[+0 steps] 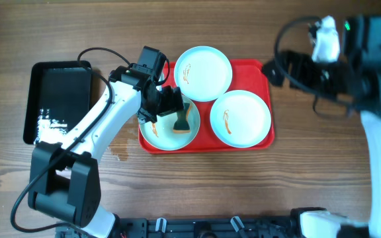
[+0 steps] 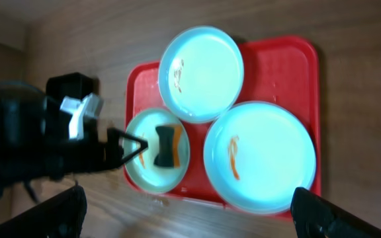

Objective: Clean dirty plates on tray and stack at the side
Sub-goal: 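Reach the right gripper to the right plate's rim and grip it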

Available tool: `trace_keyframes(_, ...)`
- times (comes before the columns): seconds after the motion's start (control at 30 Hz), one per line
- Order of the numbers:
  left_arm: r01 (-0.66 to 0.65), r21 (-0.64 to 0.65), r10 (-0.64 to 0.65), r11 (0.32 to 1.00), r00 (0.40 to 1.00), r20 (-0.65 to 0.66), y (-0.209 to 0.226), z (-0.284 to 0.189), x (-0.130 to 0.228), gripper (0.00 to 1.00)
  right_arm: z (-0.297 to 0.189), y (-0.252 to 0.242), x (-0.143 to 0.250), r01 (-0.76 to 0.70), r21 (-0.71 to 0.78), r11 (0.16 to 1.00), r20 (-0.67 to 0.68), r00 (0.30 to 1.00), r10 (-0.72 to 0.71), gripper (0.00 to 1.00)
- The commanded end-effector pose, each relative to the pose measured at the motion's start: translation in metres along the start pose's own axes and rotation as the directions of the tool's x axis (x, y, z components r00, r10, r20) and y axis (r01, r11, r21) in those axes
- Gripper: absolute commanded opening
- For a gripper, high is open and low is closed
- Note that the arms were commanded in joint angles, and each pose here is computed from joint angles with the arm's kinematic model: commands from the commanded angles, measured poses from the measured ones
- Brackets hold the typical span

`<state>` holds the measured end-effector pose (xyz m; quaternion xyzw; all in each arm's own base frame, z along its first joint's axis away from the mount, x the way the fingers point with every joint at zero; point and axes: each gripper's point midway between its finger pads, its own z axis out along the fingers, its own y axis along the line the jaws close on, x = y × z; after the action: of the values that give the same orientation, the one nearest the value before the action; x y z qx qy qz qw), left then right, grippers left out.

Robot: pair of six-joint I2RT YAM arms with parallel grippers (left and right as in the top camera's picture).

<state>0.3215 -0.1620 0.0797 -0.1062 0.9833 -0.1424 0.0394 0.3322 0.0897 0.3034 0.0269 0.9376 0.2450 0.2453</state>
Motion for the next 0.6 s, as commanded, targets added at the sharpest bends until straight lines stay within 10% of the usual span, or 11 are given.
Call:
trace_keyframes(0.0, 0.000, -0.008, 0.000, 1.000, 1.000, 0.001, 0.002, 0.002, -0.002, 0.91, 0.032, 0.001, -0.010, 0.029, -0.051, 0.998, -0.064, 0.997, -0.032, 0.88)
trace_keyframes(0.2, 0.000, -0.011, 0.000, 1.000, 1.000, 0.011, 0.002, 0.002, -0.005, 0.80, 0.104, -0.003, 0.030, 0.080, -0.103, 0.992, -0.325, 0.939, -0.109, 0.47)
trace_keyframes(0.57, 0.062, -0.024, -0.062, 0.998, 0.998, 0.017, 0.021, -0.003, -0.014, 0.81, 0.215, -0.014, 0.105, 0.152, 0.021, 0.988, -0.615, 0.781, -0.108, 0.44)
